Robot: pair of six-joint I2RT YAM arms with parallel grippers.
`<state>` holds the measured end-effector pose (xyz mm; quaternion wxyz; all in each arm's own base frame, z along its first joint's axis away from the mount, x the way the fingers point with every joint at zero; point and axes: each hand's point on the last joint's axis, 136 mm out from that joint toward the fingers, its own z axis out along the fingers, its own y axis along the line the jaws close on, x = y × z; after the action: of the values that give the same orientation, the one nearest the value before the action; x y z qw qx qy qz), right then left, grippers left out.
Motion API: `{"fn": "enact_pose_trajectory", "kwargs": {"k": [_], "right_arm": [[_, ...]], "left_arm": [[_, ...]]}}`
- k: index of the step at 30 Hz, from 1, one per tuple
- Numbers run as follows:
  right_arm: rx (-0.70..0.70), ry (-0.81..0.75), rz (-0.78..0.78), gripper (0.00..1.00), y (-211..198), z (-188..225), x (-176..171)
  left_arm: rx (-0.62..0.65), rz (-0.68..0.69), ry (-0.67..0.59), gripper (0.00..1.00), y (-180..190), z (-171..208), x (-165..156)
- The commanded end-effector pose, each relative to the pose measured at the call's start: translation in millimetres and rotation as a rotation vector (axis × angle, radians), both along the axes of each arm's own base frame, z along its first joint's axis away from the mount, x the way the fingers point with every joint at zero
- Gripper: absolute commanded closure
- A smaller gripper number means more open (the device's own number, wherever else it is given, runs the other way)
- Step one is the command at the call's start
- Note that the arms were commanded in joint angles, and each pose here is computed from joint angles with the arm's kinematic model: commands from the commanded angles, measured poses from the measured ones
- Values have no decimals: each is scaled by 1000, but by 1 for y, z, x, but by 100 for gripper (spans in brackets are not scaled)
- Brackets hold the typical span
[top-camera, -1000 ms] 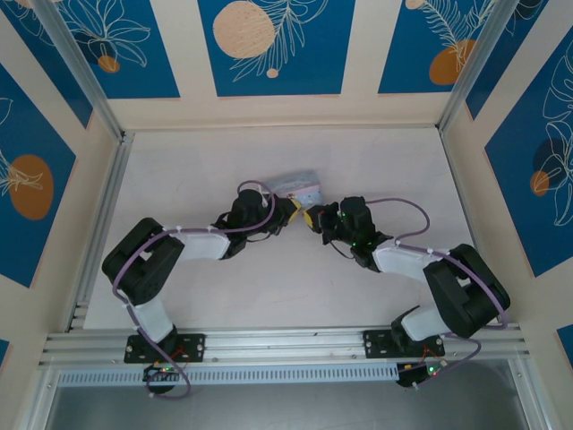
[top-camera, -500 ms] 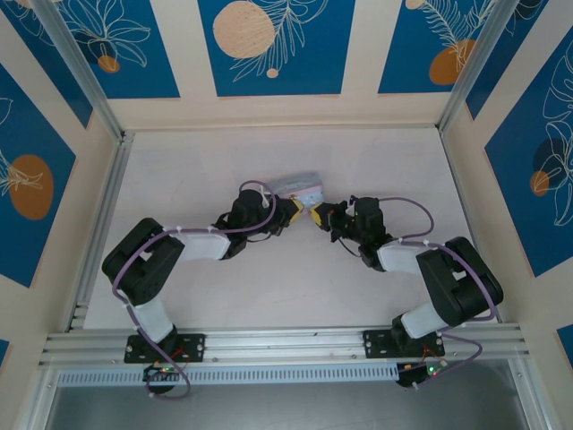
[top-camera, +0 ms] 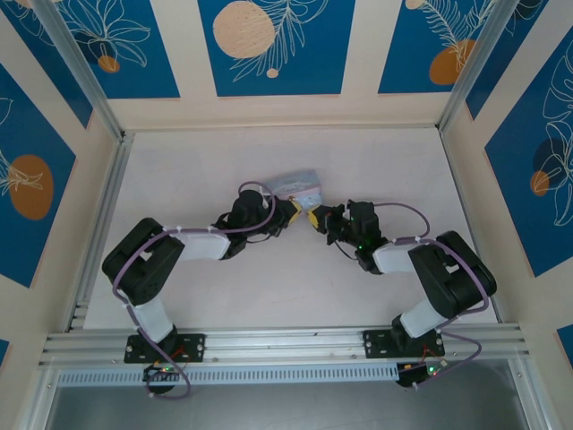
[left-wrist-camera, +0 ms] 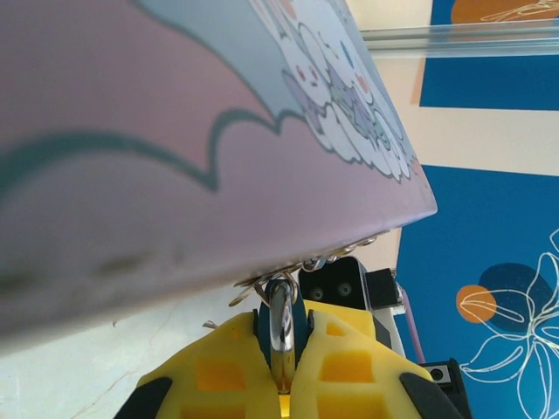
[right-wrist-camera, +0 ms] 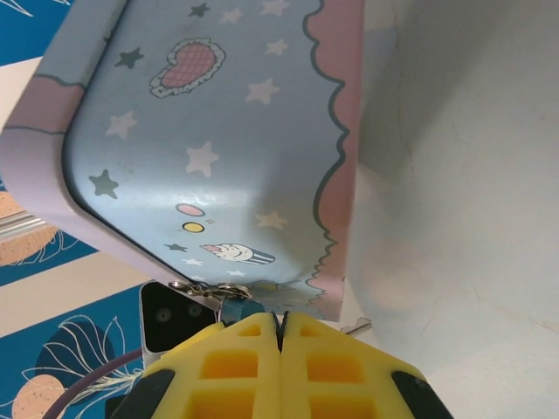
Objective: Unlock a padlock with a key
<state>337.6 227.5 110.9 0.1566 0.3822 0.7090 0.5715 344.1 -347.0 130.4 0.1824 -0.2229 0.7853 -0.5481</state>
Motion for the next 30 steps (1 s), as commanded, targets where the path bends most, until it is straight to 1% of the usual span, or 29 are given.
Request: {"fn": "enact_pose_trajectory", "kwargs": {"k": [1, 7, 12, 18, 22, 27, 30], "right_arm": [[35, -19, 27, 100, 13, 2, -2], [50, -23, 36, 100, 19, 1, -1], [43, -73, 28, 100, 17, 0, 0], [93, -138, -1, 100, 14, 3, 2], [117, -162, -2, 100, 14, 9, 2], [99, -159, -16, 100, 10, 14, -2], [56, -111, -26, 100, 2, 7, -8]], "left_arm": [[-73, -136, -30, 100, -23, 22, -25], [-85, -137, -37, 100, -24, 26, -24], [-105, -131, -50, 100, -24, 33, -23], [-109, -131, -61, 100, -25, 37, -22], [-104, -129, -53, 100, -24, 32, -23], [-93, -117, -46, 100, -21, 27, -23], [-88, -109, -41, 100, -19, 25, -22]]}}
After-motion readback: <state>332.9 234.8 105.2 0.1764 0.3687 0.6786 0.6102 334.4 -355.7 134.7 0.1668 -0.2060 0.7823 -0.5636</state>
